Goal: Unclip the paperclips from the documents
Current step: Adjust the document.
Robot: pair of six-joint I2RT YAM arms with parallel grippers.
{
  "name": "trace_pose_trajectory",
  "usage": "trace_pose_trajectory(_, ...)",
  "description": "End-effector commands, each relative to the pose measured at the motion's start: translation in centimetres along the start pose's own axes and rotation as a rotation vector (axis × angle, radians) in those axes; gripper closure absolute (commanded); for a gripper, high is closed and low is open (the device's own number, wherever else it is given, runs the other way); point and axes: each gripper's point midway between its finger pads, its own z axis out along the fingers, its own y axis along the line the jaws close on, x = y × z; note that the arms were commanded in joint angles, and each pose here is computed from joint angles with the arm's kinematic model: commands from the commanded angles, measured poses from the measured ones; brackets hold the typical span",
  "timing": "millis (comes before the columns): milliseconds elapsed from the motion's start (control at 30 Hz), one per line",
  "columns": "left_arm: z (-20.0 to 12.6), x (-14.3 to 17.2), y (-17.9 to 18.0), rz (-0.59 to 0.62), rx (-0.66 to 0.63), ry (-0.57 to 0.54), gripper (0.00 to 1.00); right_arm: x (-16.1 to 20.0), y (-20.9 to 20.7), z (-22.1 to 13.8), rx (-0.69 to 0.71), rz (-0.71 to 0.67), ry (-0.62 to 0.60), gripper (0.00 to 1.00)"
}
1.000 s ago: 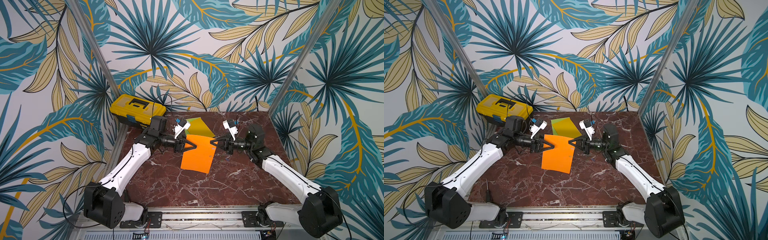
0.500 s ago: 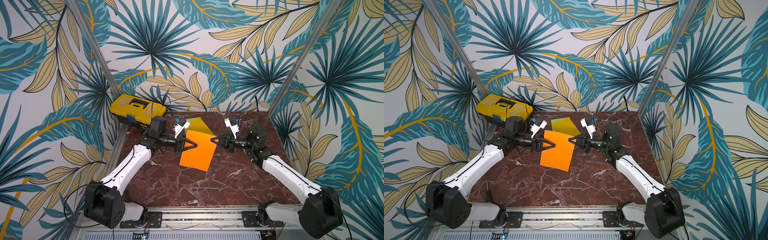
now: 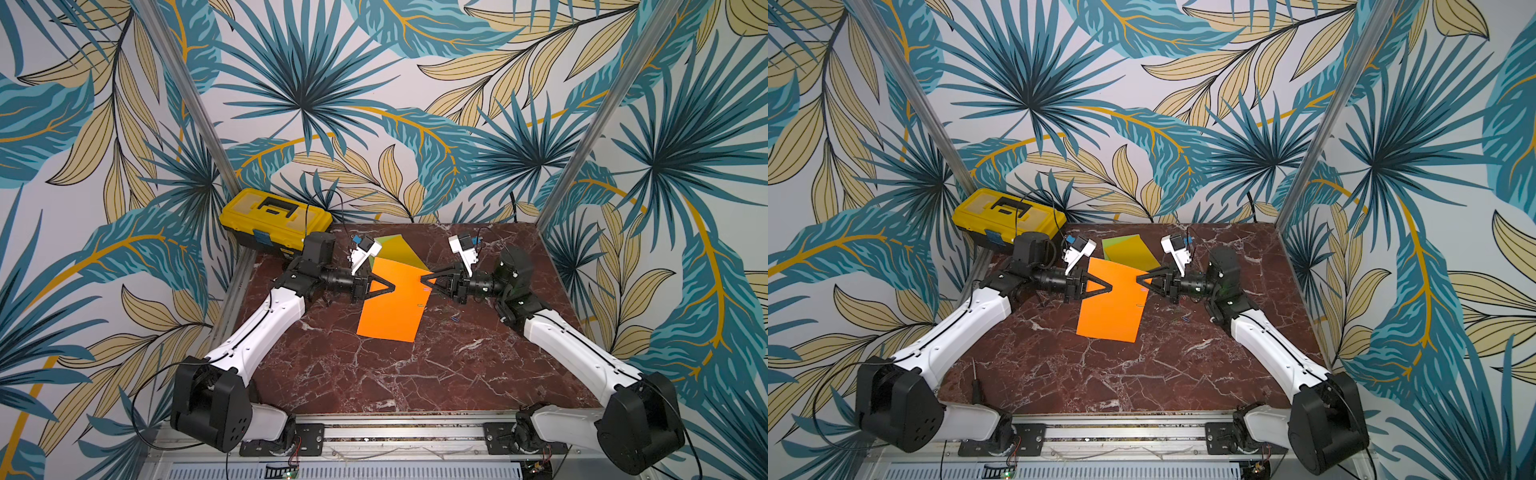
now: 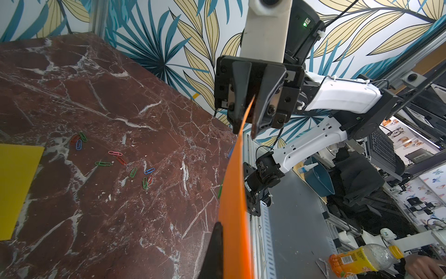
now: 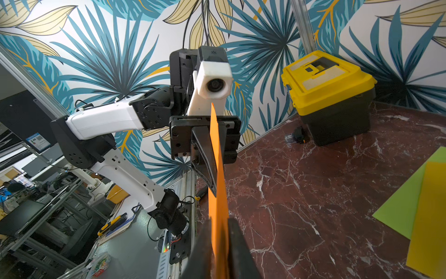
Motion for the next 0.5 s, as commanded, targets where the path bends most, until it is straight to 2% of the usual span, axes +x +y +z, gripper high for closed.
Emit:
trace_pose_trajectory(0,0.1,-0.2,-0.3,0.03,0.018,-0.004,1.0,0.2,-0.6,-0.2,0.04,0.002,0.01,0.67)
trace_pose_trajectory(167,-0.2,-0.1,-0.6,0.038,0.03,-0.007,1.0,0.7,-0.9,-0.9,0.067,0.005,0.039,0.57)
trace_pose_trajectory(467,-0.6,-0.2,-1.1,0.05,0.044,-0.014,1.0,2.7,-1.3,-1.1,0.049,0.053,0.088,0.54)
